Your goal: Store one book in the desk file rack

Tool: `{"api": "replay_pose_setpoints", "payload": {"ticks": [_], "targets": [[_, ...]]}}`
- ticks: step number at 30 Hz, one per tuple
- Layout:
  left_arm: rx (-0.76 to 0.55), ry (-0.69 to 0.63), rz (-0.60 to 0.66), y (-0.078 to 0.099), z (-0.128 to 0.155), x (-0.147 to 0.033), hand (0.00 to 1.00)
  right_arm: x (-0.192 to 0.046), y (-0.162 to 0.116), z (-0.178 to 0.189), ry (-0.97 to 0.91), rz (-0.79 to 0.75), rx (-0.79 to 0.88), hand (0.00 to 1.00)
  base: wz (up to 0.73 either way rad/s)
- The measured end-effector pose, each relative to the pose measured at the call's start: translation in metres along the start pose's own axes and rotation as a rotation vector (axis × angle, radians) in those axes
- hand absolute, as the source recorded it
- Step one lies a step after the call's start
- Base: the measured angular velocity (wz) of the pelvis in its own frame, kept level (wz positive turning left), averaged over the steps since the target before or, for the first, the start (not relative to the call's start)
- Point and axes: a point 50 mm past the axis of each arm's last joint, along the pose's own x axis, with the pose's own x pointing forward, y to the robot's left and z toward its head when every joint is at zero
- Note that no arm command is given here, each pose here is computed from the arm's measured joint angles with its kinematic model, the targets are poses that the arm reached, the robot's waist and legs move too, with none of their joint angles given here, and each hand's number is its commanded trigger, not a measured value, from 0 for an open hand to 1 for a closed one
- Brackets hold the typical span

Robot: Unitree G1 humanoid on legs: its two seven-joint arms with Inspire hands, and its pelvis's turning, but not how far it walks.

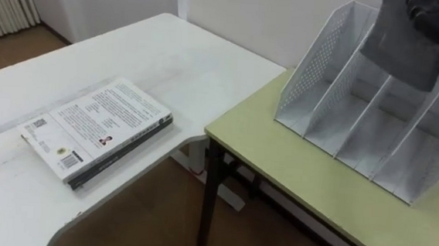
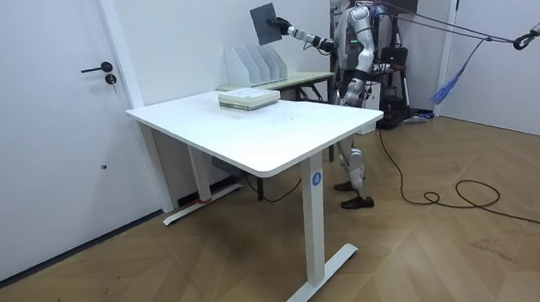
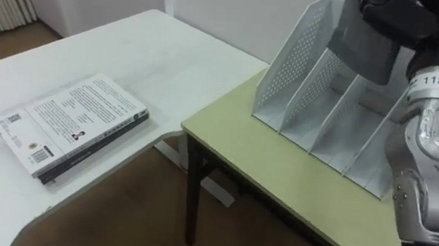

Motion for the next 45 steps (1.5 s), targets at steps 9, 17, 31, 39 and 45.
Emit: {"api": "replay_pose_setpoints", "payload": {"ticks": [9, 17, 31, 39, 45], "targets": [[-0.030, 0.048, 0.061, 0.007, -0.016, -0.004, 0.00, 0.021, -0.002, 0.023, -0.028, -0.122, 0.106, 1.00, 0.04], [-0.023, 0.059, 0.082, 0.008, -0.018, -0.005, 0.00, 0.023, -0.014, 0.005, 0.045, -0.210, 0.065, 1.00, 0.02], [-0.041, 0.054, 0.114, 0.009, -0.016, -0.004, 0.00, 0.027, -0.030, -0.005, 0.084, -0.300, 0.006, 1.00, 0.01], [-0.040, 0.053, 0.136, 0.010, -0.016, -0.004, 0.00, 0.026, -0.035, -0.010, 0.106, -0.361, -0.010, 1.00, 0.00], [-0.040, 0.053, 0.142, 0.011, -0.016, -0.004, 0.00, 0.025, -0.036, -0.010, 0.105, -0.376, -0.013, 1.00, 0.01]]}}
